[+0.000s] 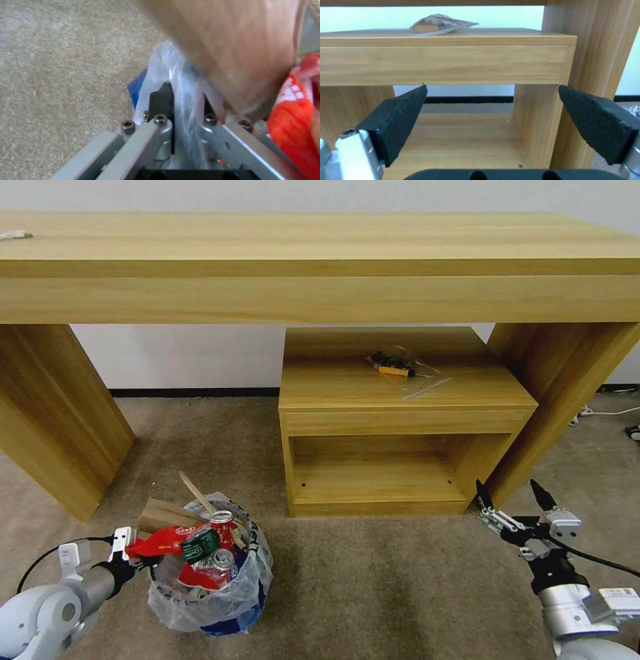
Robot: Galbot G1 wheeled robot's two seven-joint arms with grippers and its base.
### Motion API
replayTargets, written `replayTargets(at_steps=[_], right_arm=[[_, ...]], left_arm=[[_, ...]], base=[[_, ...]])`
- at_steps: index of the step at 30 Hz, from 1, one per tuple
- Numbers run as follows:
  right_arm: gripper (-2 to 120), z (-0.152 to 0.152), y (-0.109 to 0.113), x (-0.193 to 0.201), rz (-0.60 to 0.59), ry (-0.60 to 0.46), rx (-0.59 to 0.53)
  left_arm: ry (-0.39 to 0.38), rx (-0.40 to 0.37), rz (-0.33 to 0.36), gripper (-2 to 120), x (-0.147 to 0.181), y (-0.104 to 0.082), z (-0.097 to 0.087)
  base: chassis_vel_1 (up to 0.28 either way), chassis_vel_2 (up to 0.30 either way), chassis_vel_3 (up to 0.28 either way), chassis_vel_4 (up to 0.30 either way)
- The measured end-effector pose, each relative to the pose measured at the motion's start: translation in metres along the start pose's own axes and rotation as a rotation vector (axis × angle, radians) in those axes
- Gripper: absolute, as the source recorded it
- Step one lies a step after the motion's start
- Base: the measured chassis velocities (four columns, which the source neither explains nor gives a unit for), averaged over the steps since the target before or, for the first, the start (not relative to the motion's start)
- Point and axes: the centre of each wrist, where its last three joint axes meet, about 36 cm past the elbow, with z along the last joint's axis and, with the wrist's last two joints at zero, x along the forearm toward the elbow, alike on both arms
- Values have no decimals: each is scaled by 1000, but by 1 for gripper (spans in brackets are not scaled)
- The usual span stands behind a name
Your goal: Pick up the trash bin and place the garbage on the floor into it.
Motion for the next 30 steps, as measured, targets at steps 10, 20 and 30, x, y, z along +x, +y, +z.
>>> replayTargets(at_steps=[10, 20, 30], right_arm=[[100, 2, 0, 0, 1, 7, -1], [100, 4, 2, 1, -6, 13, -5], [100, 6, 8, 2, -16, 20, -16]], left_arm=[[7, -5, -5, 45, 1, -1, -5], [-16, -4, 10, 83, 16, -8, -20], [-29, 2, 11, 100, 31, -4, -29]], base=[[0, 0, 0, 0], [0, 0, 0, 0], [0, 0, 0, 0]])
